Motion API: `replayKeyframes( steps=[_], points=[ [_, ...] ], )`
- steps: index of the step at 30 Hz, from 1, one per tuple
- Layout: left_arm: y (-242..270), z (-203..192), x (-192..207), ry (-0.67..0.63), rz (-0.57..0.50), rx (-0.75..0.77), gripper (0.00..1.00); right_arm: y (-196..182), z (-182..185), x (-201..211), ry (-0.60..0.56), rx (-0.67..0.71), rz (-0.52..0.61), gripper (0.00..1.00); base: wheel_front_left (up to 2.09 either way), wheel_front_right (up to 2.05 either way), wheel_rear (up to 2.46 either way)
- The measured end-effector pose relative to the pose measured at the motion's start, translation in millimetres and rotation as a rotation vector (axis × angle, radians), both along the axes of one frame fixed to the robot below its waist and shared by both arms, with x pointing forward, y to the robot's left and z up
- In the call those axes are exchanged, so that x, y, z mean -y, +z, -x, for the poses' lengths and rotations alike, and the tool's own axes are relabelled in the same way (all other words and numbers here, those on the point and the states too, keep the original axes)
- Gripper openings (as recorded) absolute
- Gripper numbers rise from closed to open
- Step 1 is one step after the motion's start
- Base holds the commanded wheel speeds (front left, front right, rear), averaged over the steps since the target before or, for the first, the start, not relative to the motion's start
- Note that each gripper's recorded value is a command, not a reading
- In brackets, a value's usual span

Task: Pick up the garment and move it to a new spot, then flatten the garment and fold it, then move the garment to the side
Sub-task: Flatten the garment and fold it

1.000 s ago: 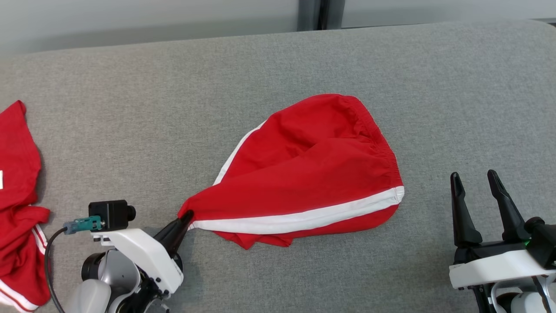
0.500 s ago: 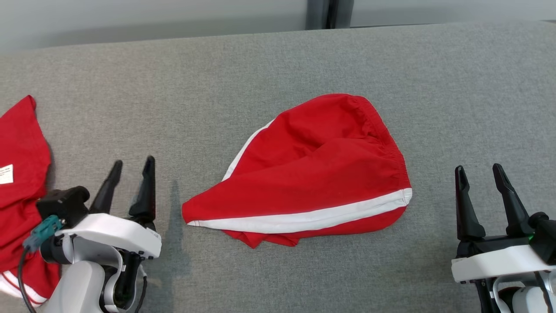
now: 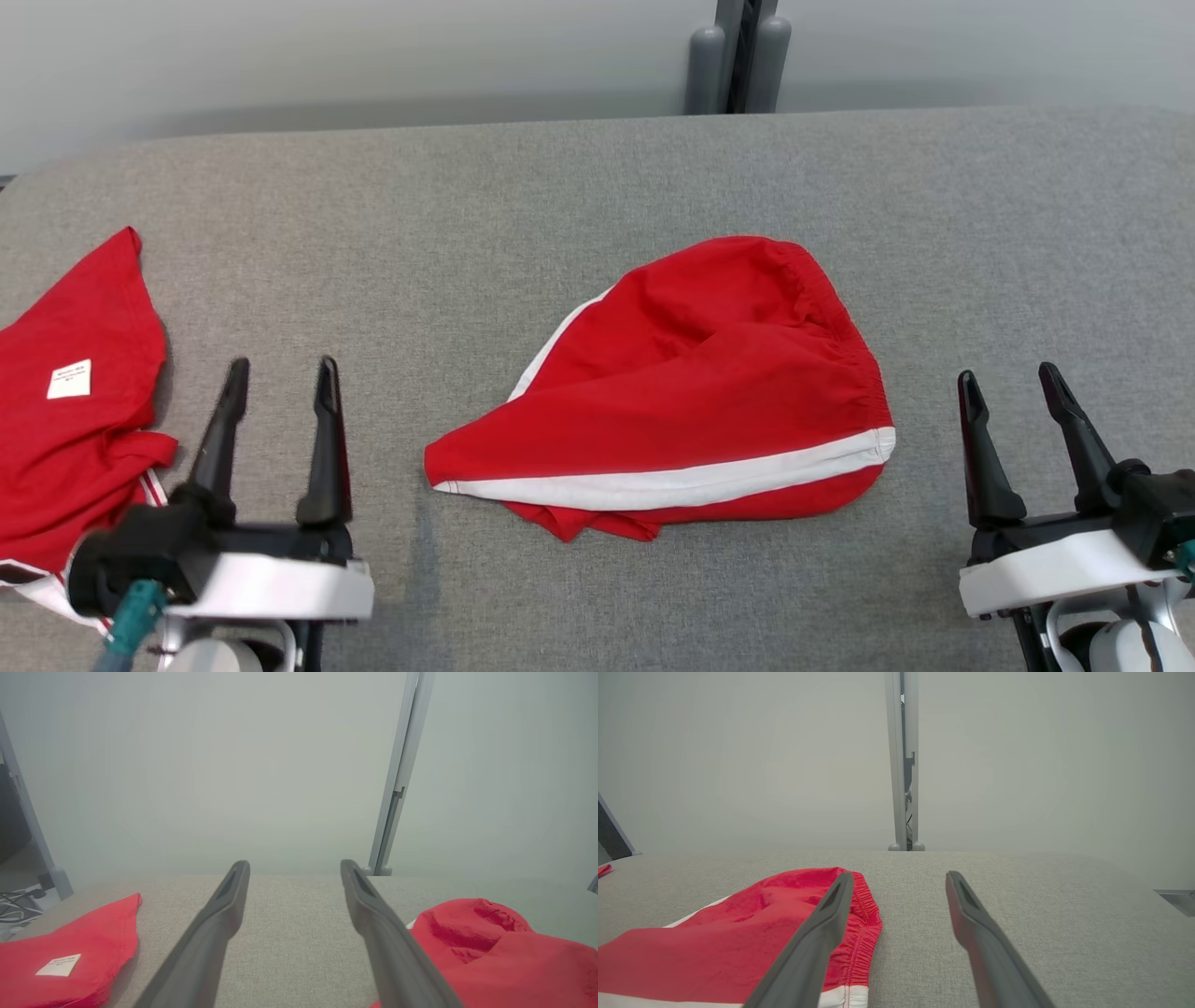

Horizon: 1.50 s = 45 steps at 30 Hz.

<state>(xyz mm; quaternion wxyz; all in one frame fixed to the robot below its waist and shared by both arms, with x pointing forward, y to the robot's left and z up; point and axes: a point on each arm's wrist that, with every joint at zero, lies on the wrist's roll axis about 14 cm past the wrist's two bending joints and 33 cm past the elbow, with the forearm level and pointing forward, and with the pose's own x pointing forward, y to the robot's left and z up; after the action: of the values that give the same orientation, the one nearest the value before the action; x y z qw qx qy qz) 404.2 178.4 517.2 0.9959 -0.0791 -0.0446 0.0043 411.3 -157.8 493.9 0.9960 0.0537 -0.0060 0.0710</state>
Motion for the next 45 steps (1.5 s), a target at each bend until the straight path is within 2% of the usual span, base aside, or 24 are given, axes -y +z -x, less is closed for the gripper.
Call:
replayKeyframes(
  steps=[6, 11, 26, 29, 37, 43, 45],
  points=[
    [-11.2, 19.9, 4.7, -0.025, -0.055, -0.046, 1.0, 1.5, 8.3, -5.3, 0.022, -0.006, 0.008, 1.0, 0.0, 0.0, 0.0],
    [-20.9, 31.9, 8.7, -0.041, -0.06, -0.093, 1.0, 1.7, 18.7, -6.1, 0.025, -0.013, 0.01, 1.0, 0.0, 0.0, 0.0],
    [-23.1, 33.1, 7.6, -0.047, -0.061, -0.113, 1.0, 4.3, 27.0, -3.6, 0.017, -0.016, -0.002, 1.0, 0.0, 0.0, 0.0],
    [-27.9, 29.9, 14.6, -0.085, -0.053, -0.14, 1.0, 2.5, 26.2, -2.4, 0.014, -0.021, -0.002, 1.0, 0.0, 0.0, 0.0],
    [-82.9, 24.6, 51.0, -0.3, 0.028, -0.439, 1.0, -5.3, 21.3, -0.4, 0.007, -0.042, -0.001, 1.0, 0.0, 0.0, 0.0],
    [-128.0, 31.0, 66.4, -0.397, 0.081, -0.652, 1.0, -17.8, 18.4, 5.6, -0.014, -0.076, -0.003, 1.0, 0.0, 0.0, 0.0],
    [-135.4, 29.3, 69.2, -0.41, 0.088, -0.681, 1.0, -23.8, 18.7, 8.9, -0.025, -0.093, -0.005, 1.0, 0.0, 0.0, 0.0]
  ],
)
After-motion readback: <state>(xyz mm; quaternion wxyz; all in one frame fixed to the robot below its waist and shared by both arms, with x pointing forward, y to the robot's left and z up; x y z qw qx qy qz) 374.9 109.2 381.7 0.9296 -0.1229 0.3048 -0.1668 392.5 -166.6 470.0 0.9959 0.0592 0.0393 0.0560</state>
